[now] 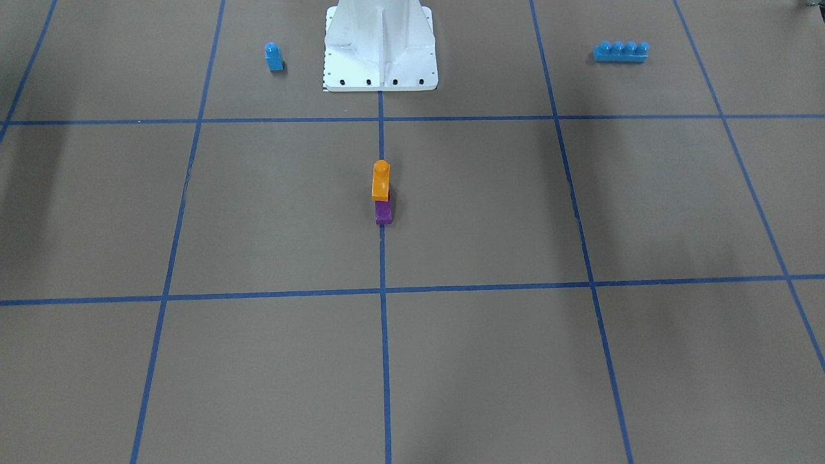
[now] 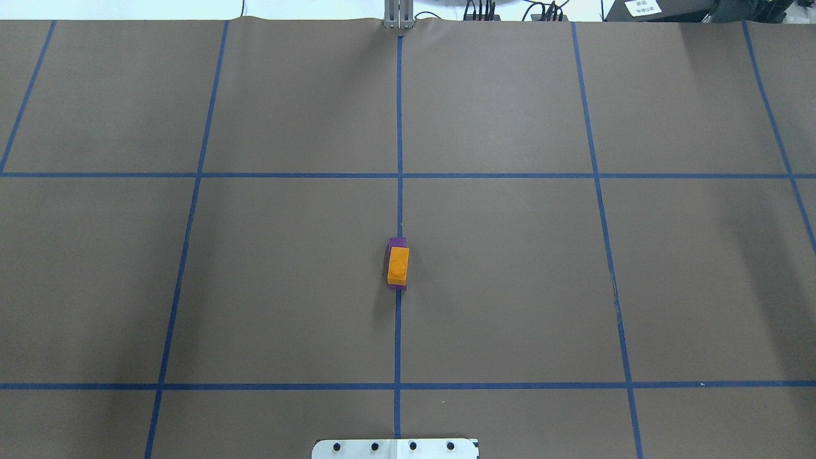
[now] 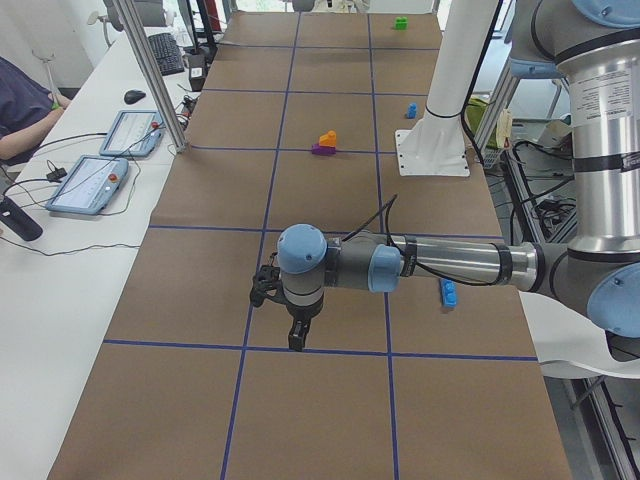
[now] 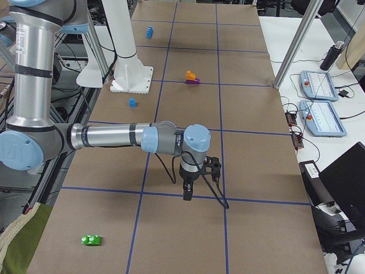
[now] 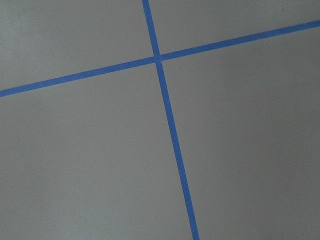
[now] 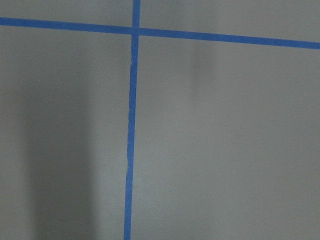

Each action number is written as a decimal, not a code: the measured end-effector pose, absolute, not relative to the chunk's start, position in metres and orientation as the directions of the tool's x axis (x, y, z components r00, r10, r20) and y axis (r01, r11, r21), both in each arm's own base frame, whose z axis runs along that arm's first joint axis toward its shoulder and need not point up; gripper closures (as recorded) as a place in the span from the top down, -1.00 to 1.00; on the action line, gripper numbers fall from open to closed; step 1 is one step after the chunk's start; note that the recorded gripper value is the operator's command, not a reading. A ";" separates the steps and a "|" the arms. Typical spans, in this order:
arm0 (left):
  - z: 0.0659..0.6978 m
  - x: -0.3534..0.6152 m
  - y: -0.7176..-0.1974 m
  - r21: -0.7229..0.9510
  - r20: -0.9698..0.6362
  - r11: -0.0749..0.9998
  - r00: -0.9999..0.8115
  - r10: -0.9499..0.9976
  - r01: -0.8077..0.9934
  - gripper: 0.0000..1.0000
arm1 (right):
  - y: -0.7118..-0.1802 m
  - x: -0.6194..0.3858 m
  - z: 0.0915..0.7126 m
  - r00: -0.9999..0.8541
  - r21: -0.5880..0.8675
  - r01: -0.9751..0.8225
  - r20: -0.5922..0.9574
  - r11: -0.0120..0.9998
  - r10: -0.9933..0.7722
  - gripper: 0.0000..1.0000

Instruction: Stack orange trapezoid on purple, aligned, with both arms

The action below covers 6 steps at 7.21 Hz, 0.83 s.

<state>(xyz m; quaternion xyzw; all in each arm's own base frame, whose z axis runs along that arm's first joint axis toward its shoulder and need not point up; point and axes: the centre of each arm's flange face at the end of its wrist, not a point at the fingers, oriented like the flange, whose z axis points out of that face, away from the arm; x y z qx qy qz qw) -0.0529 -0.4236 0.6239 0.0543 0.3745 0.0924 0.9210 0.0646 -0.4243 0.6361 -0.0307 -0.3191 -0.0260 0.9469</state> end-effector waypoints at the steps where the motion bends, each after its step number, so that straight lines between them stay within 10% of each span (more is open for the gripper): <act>1: 0.624 -0.053 -0.424 0.169 -0.680 0.977 0.702 0.211 -0.130 1.00 | -0.424 0.065 0.636 0.795 -0.041 0.069 0.606 0.997 -0.030 1.00; 6: 0.626 -0.053 -0.422 0.164 -0.681 0.978 0.703 0.208 -0.130 1.00 | -0.424 0.064 0.636 0.794 -0.040 0.071 0.607 0.997 -0.032 1.00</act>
